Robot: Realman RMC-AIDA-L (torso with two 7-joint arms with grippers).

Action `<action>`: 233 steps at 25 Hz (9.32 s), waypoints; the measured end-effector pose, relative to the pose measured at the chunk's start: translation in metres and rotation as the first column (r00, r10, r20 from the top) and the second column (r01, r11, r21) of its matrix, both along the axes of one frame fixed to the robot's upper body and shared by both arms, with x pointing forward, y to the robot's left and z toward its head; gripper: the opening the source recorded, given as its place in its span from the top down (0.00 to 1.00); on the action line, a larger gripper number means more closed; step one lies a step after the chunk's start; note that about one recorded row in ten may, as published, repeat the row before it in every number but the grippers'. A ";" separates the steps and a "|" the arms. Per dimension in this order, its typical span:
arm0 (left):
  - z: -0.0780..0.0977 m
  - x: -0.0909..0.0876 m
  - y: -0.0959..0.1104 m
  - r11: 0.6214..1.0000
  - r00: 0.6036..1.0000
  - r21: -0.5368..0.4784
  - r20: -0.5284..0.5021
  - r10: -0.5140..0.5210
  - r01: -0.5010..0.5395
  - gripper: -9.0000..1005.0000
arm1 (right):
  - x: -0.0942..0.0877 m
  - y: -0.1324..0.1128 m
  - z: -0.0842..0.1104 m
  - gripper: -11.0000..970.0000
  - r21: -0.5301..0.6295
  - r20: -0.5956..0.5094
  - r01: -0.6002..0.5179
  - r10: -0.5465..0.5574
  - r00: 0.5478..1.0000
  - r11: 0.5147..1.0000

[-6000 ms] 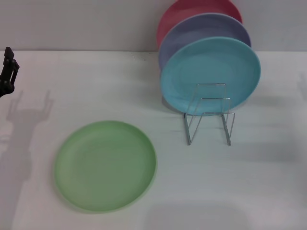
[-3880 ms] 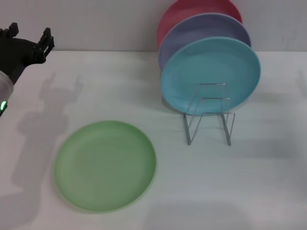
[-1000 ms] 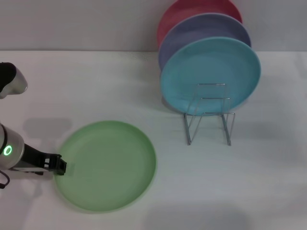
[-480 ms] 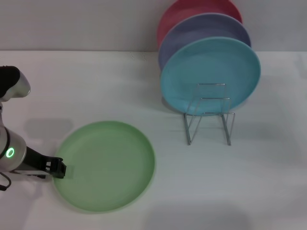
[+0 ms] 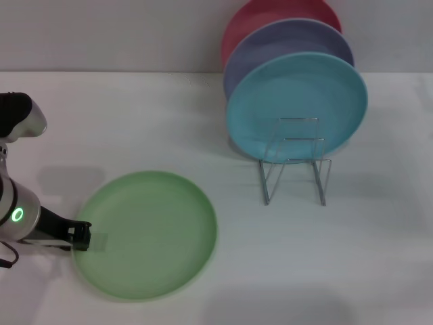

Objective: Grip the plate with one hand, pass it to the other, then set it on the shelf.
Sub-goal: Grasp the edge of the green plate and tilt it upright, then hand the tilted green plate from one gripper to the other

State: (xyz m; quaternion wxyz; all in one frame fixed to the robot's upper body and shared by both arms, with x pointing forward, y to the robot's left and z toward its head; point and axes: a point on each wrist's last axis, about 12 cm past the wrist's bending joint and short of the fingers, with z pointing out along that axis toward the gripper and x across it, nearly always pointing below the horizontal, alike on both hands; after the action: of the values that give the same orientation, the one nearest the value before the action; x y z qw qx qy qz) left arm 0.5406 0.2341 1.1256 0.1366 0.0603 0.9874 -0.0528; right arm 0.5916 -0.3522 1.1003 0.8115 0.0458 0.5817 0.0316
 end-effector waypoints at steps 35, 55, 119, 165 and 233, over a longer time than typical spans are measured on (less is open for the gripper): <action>0.026 0.009 0.014 0.987 0.985 -0.151 0.172 -0.027 0.053 0.95 | -0.002 -0.001 -0.002 0.22 0.002 -0.005 0.004 -0.004 1.000 1.000; 0.025 0.024 0.036 0.989 0.759 -0.145 0.644 0.096 -0.001 0.95 | -0.009 -0.004 -0.009 0.22 -0.003 -0.025 0.019 -0.019 1.000 1.000; -0.091 -0.088 0.006 0.996 0.018 -0.084 0.996 0.084 0.019 0.93 | -0.130 0.132 -0.049 0.22 -0.088 0.123 -0.525 0.532 0.838 0.846; -0.083 -0.120 -0.033 0.966 0.084 0.089 0.994 -0.071 -0.242 0.91 | -0.040 0.252 -0.041 0.30 -0.139 -0.298 -0.730 0.675 0.675 0.669; -0.081 -0.125 -0.039 0.955 0.080 0.155 0.987 -0.140 -0.251 0.88 | -0.025 0.259 -0.035 0.84 -0.190 -0.333 -0.738 0.665 0.669 0.648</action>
State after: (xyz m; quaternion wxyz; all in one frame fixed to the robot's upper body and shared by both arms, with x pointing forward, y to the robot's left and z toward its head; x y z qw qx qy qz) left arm 0.4154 0.1955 1.0449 0.7605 0.0606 0.6288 0.1505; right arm 0.5666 -0.0932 1.0650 0.6570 -0.3085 0.6415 0.2484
